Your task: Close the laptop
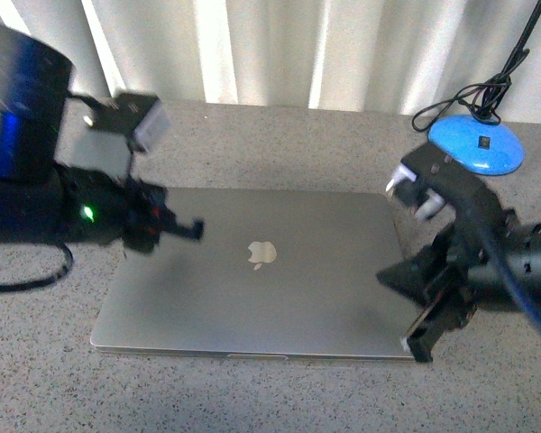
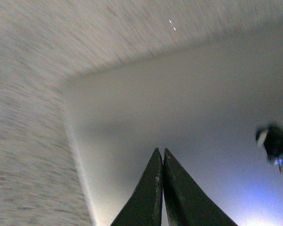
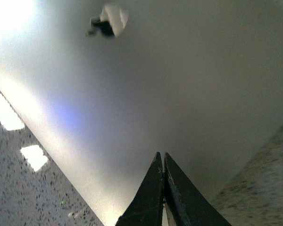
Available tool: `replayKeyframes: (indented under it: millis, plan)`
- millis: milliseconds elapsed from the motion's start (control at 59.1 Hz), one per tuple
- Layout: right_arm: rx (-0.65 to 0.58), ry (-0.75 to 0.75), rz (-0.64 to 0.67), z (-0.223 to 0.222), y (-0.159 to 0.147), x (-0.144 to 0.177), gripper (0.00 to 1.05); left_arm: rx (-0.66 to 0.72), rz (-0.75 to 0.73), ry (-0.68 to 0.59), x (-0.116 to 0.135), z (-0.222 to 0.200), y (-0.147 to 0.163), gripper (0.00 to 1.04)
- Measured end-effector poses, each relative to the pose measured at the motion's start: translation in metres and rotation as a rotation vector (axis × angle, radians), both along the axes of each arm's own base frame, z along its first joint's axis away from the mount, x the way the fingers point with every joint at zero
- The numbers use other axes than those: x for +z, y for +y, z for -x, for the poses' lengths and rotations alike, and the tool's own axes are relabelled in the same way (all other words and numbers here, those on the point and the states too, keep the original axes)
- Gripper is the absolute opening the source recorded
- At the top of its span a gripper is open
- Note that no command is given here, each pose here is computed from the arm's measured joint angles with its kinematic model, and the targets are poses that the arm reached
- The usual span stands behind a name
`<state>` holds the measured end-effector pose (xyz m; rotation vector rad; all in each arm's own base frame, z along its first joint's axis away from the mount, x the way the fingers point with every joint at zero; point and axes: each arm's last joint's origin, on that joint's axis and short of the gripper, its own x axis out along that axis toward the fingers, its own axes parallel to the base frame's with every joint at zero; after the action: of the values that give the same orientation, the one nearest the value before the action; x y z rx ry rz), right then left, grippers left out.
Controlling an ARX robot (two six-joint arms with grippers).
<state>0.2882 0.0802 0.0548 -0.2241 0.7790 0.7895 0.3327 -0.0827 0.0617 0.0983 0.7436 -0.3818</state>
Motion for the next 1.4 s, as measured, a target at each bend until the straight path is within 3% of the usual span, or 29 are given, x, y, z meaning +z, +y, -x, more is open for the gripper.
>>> replayKeyframes:
  millis: [186, 372, 440, 575, 643, 812, 845, 879, 947, 998, 1099, 1285, 1403]
  plan:
    - [-0.198, -0.28, -0.06, -0.007, -0.021, 0.081, 0.01, 0.534, 0.168, -0.434, 0.089, 0.004, 0.065, 0.04]
    - [-0.352, -0.423, -0.135, 0.018, -0.052, 0.133, 0.01, 0.973, 0.243, -0.634, 0.129, 0.054, 0.113, 0.04]
    - [-0.398, -0.432, -0.161, 0.032, -0.063, 0.143, 0.07, 1.014, 0.276, -0.673, 0.138, 0.061, 0.118, 0.12]
    - [-0.454, -0.436, -0.204, 0.053, -0.076, 0.158, 0.32, 1.01, 0.303, -0.669, 0.137, 0.062, 0.117, 0.37]
    - [-0.461, -0.423, -0.209, 0.053, -0.077, 0.156, 0.48, 1.003, 0.31, -0.663, 0.136, 0.062, 0.115, 0.51]
    - [-0.463, -0.415, -0.214, 0.053, -0.077, 0.155, 0.76, 1.008, 0.312, -0.664, 0.136, 0.062, 0.116, 0.81]
    - [-0.461, -0.414, -0.215, 0.053, -0.076, 0.155, 0.83, 0.939, 0.305, -0.666, 0.136, 0.063, 0.118, 0.81]
    - [-0.466, -0.415, -0.215, 0.053, -0.077, 0.155, 0.88, 0.776, 0.314, -0.685, 0.134, 0.066, 0.117, 0.73]
    - [-0.626, -0.57, -0.182, 0.055, -0.077, 0.149, 0.79, 0.535, 0.246, -0.705, 0.13, 0.078, 0.111, 0.61]
    - [-0.724, -0.675, -0.172, 0.063, -0.079, 0.143, 0.71, 0.445, 0.205, -0.712, 0.127, 0.088, 0.106, 0.52]
    - [-0.775, -0.776, -0.196, 0.078, -0.081, 0.142, 0.53, 0.405, 0.151, -0.72, 0.123, 0.104, 0.102, 0.36]
    - [-0.778, -0.776, -0.203, 0.101, -0.081, 0.132, 0.2, 0.39, 0.118, -0.733, 0.117, 0.131, 0.095, 0.03]
    - [-0.776, -0.777, -0.202, 0.114, -0.08, 0.127, 0.01, 0.401, 0.104, -0.73, 0.113, 0.146, 0.086, 0.04]
